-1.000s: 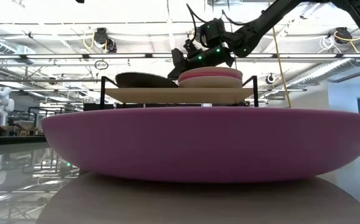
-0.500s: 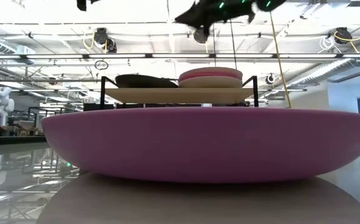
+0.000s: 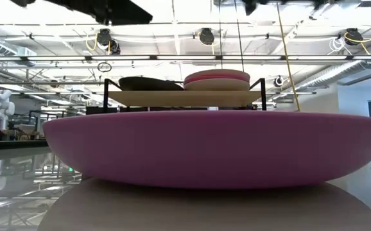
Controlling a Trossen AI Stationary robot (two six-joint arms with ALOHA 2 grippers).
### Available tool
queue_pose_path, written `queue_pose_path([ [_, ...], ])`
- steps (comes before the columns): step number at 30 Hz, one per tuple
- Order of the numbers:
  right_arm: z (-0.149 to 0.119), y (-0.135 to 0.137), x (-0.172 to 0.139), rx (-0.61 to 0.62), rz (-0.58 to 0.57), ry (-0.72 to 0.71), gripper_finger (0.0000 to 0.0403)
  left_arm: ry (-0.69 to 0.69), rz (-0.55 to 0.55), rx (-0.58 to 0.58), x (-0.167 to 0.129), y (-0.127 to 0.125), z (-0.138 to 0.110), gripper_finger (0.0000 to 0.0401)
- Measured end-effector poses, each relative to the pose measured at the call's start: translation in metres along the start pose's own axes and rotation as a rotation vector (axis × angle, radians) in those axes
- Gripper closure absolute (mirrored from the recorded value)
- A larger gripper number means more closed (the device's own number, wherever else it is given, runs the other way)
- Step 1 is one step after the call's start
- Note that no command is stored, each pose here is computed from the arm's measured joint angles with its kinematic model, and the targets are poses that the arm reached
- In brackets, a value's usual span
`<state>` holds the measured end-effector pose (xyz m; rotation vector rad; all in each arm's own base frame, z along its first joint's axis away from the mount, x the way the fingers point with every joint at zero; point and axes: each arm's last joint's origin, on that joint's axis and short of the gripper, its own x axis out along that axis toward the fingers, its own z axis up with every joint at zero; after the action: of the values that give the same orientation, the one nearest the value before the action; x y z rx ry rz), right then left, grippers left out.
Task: Place and stack plates onto a shelf
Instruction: Stack the top violet plate on top of the black plate on the shelf
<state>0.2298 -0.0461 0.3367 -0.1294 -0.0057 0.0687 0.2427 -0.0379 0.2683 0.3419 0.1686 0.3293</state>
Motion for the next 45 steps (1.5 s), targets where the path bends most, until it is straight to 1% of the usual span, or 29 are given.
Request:
queue_pose_path([
  [2,-0.009,0.010,-0.015,0.000,-0.025,-0.044,0.0371,0.020,-0.054,0.035,0.005,-0.007,-0.006,0.0242],
  [6,-0.030,0.024,-0.042,0.002,-0.096,-0.101,0.0371,0.065,-0.199,0.112,0.016,-0.023,-0.020,0.0242],
  [11,-0.045,0.033,-0.067,0.039,-0.106,-0.184,0.0371,0.158,-0.343,0.200,0.021,-0.044,-0.041,0.0242],
  [15,-0.054,0.037,-0.076,0.067,-0.104,-0.194,0.0371,0.194,-0.440,0.236,0.017,-0.059,-0.048,0.0242],
  [19,-0.060,0.038,-0.078,0.075,-0.103,-0.186,0.0371,0.204,-0.514,0.226,0.013,-0.072,-0.050,0.0242],
  [24,-0.060,0.038,-0.077,0.075,-0.103,-0.186,0.0371,0.325,-0.594,0.284,0.019,-0.090,-0.039,0.0242],
  [27,-0.059,0.037,-0.077,0.075,-0.104,-0.201,0.0371,0.433,-0.628,0.345,0.029,-0.100,-0.032,0.0242],
  [29,-0.059,0.037,-0.077,0.076,-0.104,-0.202,0.0371,0.519,-0.641,0.389,0.034,-0.103,-0.031,0.0242],
  [34,-0.060,0.037,-0.076,0.089,-0.102,-0.191,0.0371,0.685,-0.658,0.462,0.049,-0.112,-0.043,0.0242],
  [39,-0.062,0.037,-0.076,0.093,-0.101,-0.171,0.0371,0.737,-0.655,0.487,0.060,-0.115,-0.058,0.0242],
  [45,-0.063,0.038,-0.076,0.095,-0.100,-0.161,0.0371,0.789,-0.635,0.471,0.069,-0.106,-0.070,0.0242],
])
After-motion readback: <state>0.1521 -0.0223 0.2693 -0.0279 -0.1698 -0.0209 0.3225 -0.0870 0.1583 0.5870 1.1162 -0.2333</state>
